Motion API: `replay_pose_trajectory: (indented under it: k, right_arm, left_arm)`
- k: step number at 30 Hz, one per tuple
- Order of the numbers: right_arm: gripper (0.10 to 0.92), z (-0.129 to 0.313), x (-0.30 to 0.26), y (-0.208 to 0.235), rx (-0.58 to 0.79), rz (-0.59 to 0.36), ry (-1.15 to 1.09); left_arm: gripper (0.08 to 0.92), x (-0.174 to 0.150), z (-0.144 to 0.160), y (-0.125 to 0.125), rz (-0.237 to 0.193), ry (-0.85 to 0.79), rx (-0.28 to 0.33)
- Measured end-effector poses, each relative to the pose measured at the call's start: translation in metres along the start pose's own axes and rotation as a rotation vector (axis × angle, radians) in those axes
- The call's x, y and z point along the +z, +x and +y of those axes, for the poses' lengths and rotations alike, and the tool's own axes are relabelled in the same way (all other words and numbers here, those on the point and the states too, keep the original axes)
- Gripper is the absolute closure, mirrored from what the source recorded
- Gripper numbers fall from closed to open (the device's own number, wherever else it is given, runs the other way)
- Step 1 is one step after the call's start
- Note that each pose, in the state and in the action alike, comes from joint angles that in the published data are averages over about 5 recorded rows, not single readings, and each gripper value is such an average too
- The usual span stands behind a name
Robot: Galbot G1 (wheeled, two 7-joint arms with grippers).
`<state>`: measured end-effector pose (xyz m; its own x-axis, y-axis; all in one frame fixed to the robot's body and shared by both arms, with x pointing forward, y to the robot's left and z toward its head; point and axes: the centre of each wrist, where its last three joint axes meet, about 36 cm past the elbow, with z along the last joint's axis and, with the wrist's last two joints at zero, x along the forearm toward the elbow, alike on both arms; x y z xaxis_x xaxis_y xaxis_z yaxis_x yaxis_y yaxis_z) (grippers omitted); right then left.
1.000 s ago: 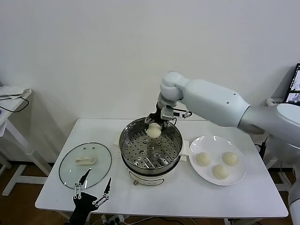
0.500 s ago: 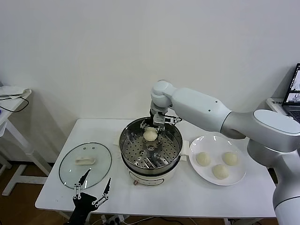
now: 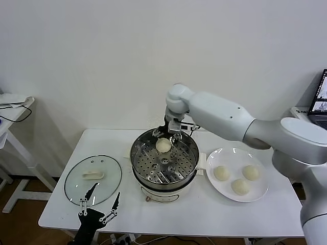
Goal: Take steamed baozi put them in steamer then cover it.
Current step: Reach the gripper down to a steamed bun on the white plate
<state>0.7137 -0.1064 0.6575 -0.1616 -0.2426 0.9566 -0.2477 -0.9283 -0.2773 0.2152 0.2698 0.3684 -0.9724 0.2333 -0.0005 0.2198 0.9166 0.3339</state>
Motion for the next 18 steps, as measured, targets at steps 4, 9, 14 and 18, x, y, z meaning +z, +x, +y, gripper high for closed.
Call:
replay_pose_trajectory:
  k: [4, 9, 14, 18]
  right_arm:
    - [0.2, 0.041, 0.024, 0.035, 0.024, 0.009, -0.246]
    - [0.2, 0.109, 0.046, 0.053, 0.015, 0.008, -0.563]
    - [0.2, 0.181, 0.051, 0.045, -0.029, 0.0, -0.82]
    - [0.2, 0.227, 0.045, 0.026, -0.069, -0.012, -0.964]
  left_arm:
    - [0.177, 0.0, 0.001, 0.001, 0.001, -0.003, 0.001]
    - [0.177, 0.0, 0.001, 0.001, -0.001, -0.005, 0.004]
    - [0.177, 0.0, 0.0, 0.001, -0.002, -0.004, 0.005]
    - [0.177, 0.0, -0.001, 0.0, -0.002, -0.006, 0.007]
